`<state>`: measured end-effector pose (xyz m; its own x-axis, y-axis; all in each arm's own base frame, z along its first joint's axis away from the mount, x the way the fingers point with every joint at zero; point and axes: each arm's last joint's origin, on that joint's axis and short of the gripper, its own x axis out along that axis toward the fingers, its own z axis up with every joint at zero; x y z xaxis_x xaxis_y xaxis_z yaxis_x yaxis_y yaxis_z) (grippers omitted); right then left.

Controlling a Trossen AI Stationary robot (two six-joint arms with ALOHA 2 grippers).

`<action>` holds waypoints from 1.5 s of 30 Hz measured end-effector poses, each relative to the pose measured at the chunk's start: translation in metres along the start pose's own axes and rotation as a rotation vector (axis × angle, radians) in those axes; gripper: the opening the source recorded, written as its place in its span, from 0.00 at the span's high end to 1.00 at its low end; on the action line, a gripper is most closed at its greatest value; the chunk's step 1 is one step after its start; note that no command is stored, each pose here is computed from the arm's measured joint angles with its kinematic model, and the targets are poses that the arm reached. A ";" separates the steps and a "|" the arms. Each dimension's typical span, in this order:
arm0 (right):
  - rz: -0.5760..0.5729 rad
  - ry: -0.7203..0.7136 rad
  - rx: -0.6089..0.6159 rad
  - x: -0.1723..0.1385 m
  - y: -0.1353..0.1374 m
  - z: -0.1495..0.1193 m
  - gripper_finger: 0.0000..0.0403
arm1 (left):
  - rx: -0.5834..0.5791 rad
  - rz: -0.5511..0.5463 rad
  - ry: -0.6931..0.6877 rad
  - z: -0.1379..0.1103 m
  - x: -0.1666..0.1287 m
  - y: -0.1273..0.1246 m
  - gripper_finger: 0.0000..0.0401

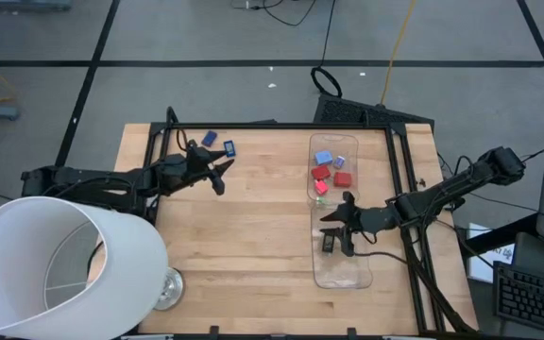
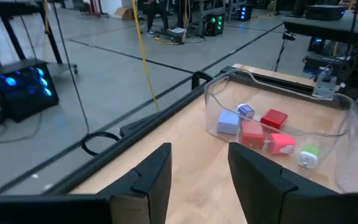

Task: Pick & Place Office items
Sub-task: Put the top blue digital clock into the bottom transparent bin

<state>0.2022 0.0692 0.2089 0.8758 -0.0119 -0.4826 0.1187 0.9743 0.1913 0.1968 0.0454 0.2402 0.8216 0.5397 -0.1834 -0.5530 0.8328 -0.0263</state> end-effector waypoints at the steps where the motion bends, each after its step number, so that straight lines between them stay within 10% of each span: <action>1: 0.009 -0.022 -0.018 0.000 0.001 0.002 0.63 | 0.009 0.006 -0.005 0.000 0.000 0.000 0.59; 10: 0.076 -0.262 -0.185 -0.004 0.010 0.025 0.64 | 0.005 0.014 0.012 -0.001 0.000 0.001 0.58; 20: 0.085 -0.328 -0.212 -0.006 0.012 0.031 0.65 | -0.076 0.333 0.220 -0.027 0.005 0.026 0.64; 33: 0.085 -0.359 -0.222 -0.007 0.012 0.034 0.65 | -0.231 0.505 0.441 -0.060 0.054 0.085 0.25; 45: 0.087 -0.363 -0.221 -0.007 0.012 0.035 0.64 | -0.339 0.526 0.583 -0.080 0.079 0.136 0.26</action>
<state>0.2139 0.0733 0.2441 0.9906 0.0324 -0.1329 -0.0312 0.9994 0.0115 0.1758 0.1916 0.1430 0.2949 0.6186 -0.7282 -0.9303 0.3598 -0.0712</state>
